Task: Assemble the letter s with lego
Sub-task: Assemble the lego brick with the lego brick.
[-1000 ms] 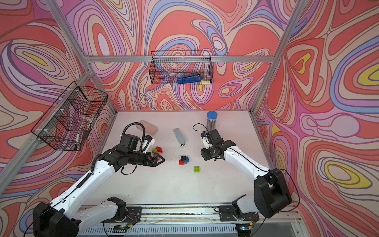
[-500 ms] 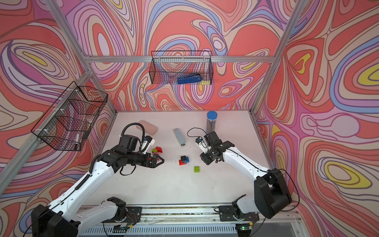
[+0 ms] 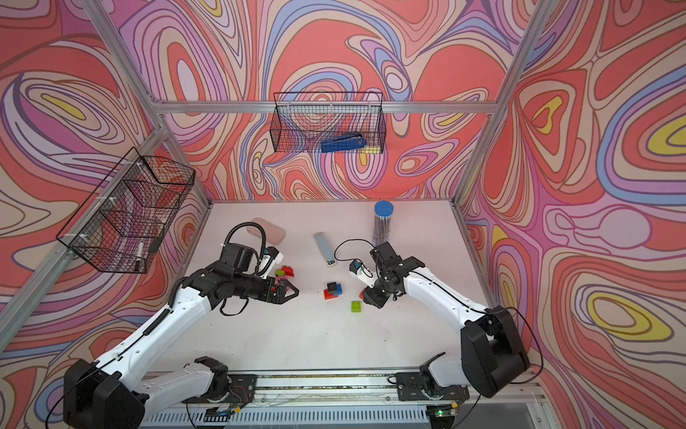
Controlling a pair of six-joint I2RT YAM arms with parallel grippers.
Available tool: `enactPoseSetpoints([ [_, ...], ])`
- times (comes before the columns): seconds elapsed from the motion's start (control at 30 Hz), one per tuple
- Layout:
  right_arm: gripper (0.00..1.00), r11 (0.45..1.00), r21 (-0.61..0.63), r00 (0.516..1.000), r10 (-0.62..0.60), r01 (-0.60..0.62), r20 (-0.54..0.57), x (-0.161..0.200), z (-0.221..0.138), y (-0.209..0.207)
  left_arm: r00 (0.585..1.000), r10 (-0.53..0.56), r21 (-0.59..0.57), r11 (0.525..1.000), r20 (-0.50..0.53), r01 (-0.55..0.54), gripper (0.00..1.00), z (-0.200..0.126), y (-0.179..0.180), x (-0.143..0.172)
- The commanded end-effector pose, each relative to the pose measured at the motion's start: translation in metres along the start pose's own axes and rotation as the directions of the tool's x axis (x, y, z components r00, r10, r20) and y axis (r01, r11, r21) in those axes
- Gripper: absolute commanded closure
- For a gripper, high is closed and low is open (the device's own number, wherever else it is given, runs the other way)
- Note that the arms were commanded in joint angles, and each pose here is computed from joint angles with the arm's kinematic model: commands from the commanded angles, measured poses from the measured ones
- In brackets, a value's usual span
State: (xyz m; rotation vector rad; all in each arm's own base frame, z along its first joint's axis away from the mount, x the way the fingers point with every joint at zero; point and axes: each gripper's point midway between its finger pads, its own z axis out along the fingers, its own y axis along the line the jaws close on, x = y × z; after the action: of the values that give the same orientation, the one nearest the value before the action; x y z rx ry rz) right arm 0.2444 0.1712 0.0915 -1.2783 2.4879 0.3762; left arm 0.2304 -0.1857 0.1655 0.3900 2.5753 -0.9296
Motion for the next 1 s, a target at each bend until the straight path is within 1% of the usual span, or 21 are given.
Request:
enactPoseSetpoints([
  [0.0, 0.79, 0.999, 0.003, 0.999, -0.038, 0.038, 0.018, 0.0, 0.004, 0.001, 1.0, 0.014, 0.017, 1.0, -0.004, -0.014, 0.0, 0.003, -0.001, -0.001],
  [0.07, 0.78, 0.999, 0.012, 0.999, -0.051, 0.051, 0.018, -0.001, 0.004, -0.001, 1.0, 0.012, 0.018, 1.0, -0.009, -0.011, 0.0, 0.005, 0.0, -0.001],
  [0.23, 0.75, 0.993, -0.038, 0.994, -0.111, 0.111, 0.023, -0.004, 0.008, 0.005, 1.0, 0.011, 0.02, 1.0, -0.02, -0.01, 0.0, 0.007, 0.001, -0.001],
  [0.33, 0.75, 0.99, -0.033, 0.991, -0.136, 0.136, 0.005, 0.0, 0.011, 0.004, 1.0, 0.015, 0.018, 1.0, -0.021, -0.015, 0.0, 0.007, 0.001, -0.001],
  [0.43, 0.74, 0.982, -0.064, 0.984, -0.178, 0.178, 0.0, 0.003, 0.011, 0.009, 1.0, 0.014, 0.022, 1.0, -0.023, -0.014, 0.0, 0.008, 0.001, -0.001],
  [0.5, 0.76, 0.973, -0.085, 0.975, -0.217, 0.214, -0.038, 0.011, 0.014, 0.011, 1.0, 0.016, 0.024, 1.0, -0.026, -0.015, 0.0, 0.009, 0.001, -0.001],
  [0.6, 0.79, 0.96, -0.118, 0.965, -0.261, 0.255, -0.035, 0.014, 0.014, 0.016, 0.999, 0.017, 0.018, 1.0, -0.03, -0.017, 0.0, 0.009, 0.002, 0.0],
  [0.7, 0.8, 0.948, -0.099, 0.945, -0.312, 0.303, -0.092, 0.024, 0.016, 0.01, 0.999, 0.02, 0.016, 1.0, -0.03, -0.02, 0.0, 0.009, 0.002, 0.0],
  [0.83, 0.82, 0.93, -0.132, 0.932, -0.354, 0.343, -0.071, 0.02, 0.02, 0.012, 0.999, 0.019, 0.016, 1.0, -0.032, -0.019, 0.0, 0.01, 0.003, 0.0],
  [0.9, 0.84, 0.921, -0.156, 0.92, -0.376, 0.358, -0.11, 0.025, 0.025, 0.01, 0.999, 0.019, 0.011, 1.0, -0.035, -0.018, 0.0, 0.01, 0.004, 0.0],
  [0.97, 0.86, 0.918, -0.175, 0.917, -0.38, 0.356, -0.124, 0.023, 0.027, 0.01, 0.999, 0.019, 0.007, 1.0, -0.038, -0.019, 0.0, 0.01, 0.005, 0.001],
])
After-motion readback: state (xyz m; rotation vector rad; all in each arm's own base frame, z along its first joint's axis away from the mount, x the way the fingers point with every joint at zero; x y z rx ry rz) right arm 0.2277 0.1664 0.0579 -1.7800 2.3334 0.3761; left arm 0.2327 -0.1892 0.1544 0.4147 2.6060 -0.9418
